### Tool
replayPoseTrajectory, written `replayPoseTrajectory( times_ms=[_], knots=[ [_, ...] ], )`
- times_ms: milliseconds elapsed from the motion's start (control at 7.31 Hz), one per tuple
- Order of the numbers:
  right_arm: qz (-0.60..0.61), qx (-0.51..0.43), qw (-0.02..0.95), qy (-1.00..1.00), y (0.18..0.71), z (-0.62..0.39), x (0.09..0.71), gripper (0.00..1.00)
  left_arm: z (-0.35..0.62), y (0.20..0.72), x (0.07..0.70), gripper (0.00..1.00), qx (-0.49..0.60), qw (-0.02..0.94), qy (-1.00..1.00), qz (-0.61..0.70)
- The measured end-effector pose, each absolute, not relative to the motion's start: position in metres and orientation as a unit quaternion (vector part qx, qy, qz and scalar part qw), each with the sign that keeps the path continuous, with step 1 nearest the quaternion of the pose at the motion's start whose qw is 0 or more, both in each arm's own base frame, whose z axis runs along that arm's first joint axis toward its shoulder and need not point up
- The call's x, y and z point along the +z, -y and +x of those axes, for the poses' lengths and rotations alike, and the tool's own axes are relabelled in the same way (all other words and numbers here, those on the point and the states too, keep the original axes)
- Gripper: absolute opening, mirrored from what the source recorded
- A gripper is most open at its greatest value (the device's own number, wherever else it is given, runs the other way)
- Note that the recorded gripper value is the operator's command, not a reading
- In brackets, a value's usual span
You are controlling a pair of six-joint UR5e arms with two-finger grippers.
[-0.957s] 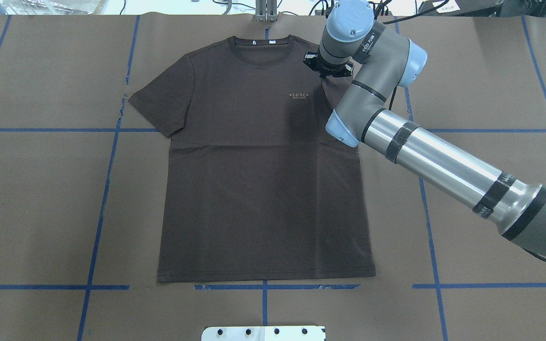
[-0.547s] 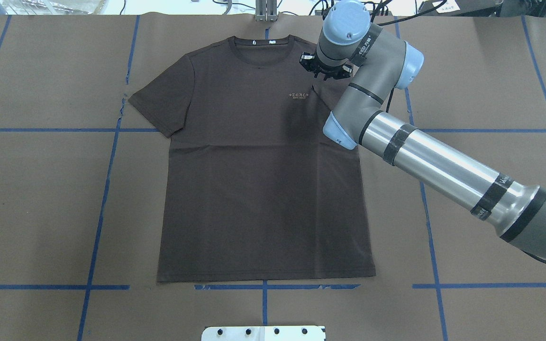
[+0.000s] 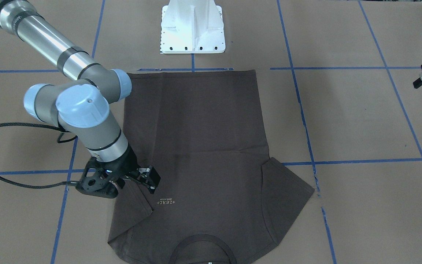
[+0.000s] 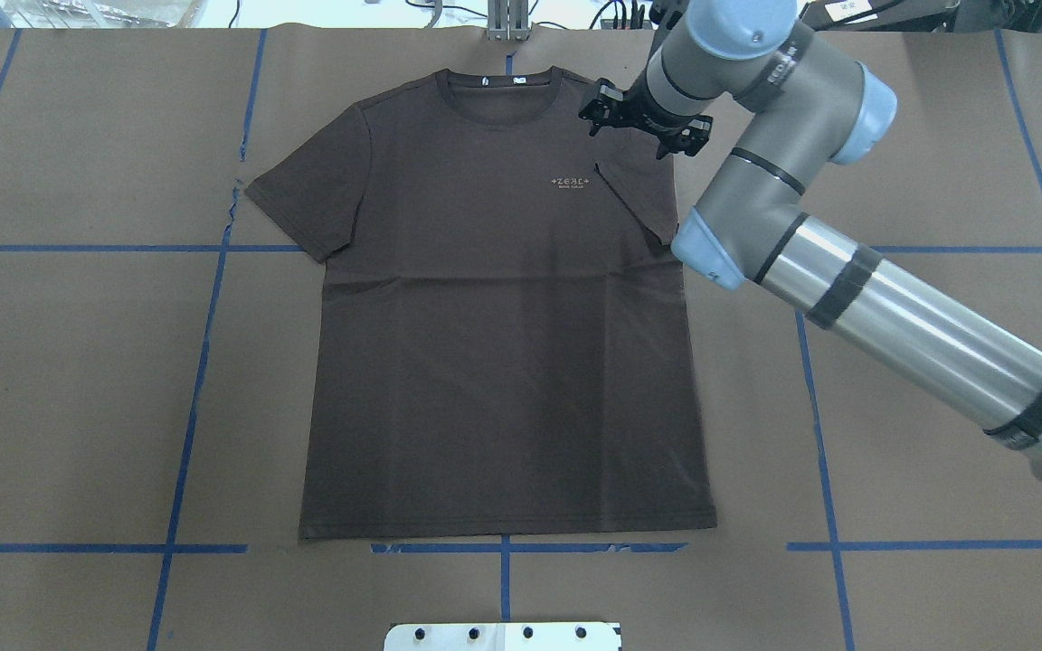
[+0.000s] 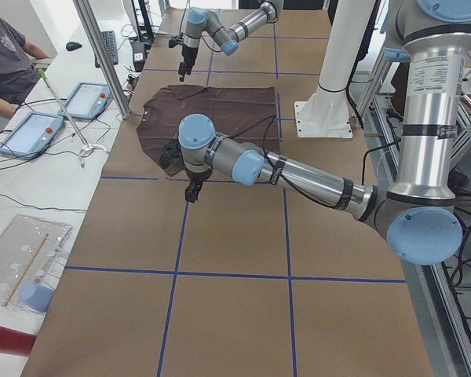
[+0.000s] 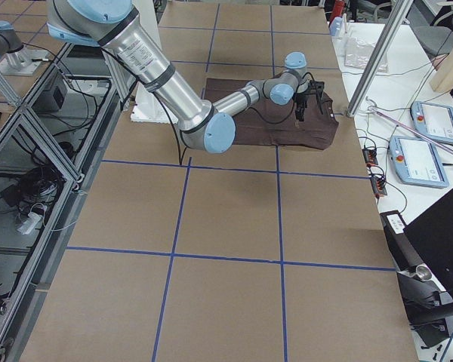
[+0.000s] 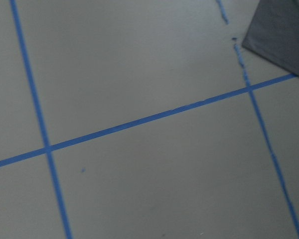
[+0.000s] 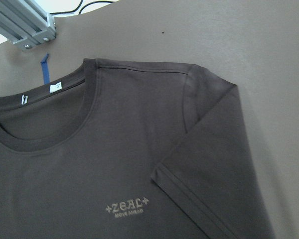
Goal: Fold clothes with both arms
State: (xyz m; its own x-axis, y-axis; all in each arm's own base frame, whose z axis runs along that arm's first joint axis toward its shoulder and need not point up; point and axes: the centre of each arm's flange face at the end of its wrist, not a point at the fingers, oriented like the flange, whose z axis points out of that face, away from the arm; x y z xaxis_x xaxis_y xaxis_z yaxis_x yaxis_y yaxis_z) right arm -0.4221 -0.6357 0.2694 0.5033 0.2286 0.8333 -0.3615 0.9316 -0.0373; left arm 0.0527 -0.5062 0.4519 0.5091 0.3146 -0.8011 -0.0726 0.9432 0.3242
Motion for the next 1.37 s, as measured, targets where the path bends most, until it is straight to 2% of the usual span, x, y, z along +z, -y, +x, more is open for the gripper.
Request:
replayPoseTrajectory(
  times_ms=[274,547,957,1094,1368],
  knots=[
    [0.029,0.160,0.849,0.502,0.600,-0.328,0.308,1.00,0.133,0.533,0.401,1.00,0.080,0.854,-0.508,0.076],
    [0.016,0.148,0.842,0.519,0.558,-0.243,0.348,1.00,0.222,0.580,0.374,0.98,0.029,0.871,-0.489,0.034],
    [0.015,0.140,0.846,0.515,0.503,-0.187,0.387,1.00,0.318,0.641,0.415,0.77,-0.036,0.898,-0.431,0.080],
    [0.016,0.140,0.847,0.512,0.496,-0.182,0.392,1.00,0.341,0.659,0.427,0.69,-0.055,0.899,-0.425,0.092],
    [0.017,0.142,0.849,0.508,0.492,-0.180,0.397,1.00,0.388,0.668,0.438,0.59,-0.074,0.907,-0.403,0.099]
  ],
)
